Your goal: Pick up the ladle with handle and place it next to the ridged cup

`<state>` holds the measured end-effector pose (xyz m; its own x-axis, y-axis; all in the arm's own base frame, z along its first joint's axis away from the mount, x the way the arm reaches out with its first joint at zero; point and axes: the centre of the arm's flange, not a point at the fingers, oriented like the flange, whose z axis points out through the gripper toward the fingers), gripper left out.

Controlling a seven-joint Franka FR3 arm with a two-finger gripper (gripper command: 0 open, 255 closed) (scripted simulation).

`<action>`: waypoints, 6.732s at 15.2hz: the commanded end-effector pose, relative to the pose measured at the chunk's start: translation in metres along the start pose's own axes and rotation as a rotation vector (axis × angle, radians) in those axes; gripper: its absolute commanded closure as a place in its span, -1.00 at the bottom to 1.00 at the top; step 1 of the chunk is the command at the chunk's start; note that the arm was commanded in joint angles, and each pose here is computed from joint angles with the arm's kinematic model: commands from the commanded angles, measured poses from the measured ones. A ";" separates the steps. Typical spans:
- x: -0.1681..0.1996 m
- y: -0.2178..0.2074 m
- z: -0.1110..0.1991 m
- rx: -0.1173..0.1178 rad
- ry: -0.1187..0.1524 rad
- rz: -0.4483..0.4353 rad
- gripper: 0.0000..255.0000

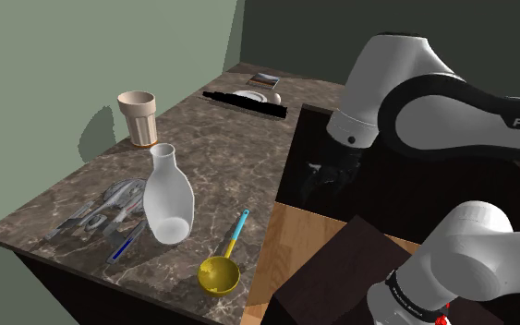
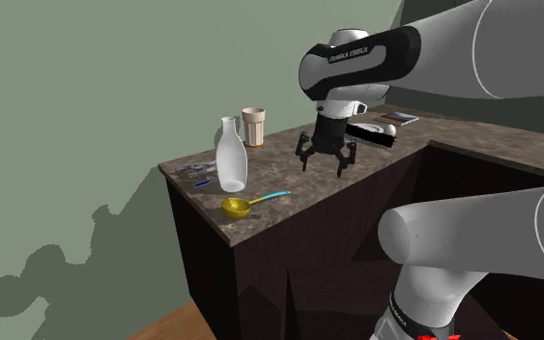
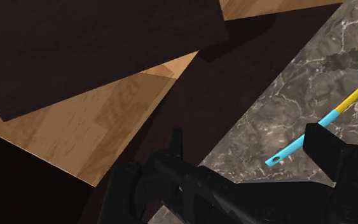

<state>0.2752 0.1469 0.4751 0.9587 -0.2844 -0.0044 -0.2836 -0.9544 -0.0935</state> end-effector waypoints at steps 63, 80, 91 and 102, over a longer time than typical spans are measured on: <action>0.008 -0.185 0.050 0.092 0.016 0.711 1.00; 0.007 -0.194 -0.039 0.092 0.016 0.711 1.00; 0.033 -0.200 -0.083 0.092 0.016 0.711 1.00; 0.178 -0.213 -0.083 0.092 0.016 0.711 1.00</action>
<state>0.4936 0.2980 0.5759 0.5423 -0.8359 -0.0849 -0.8357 -0.5262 -0.1574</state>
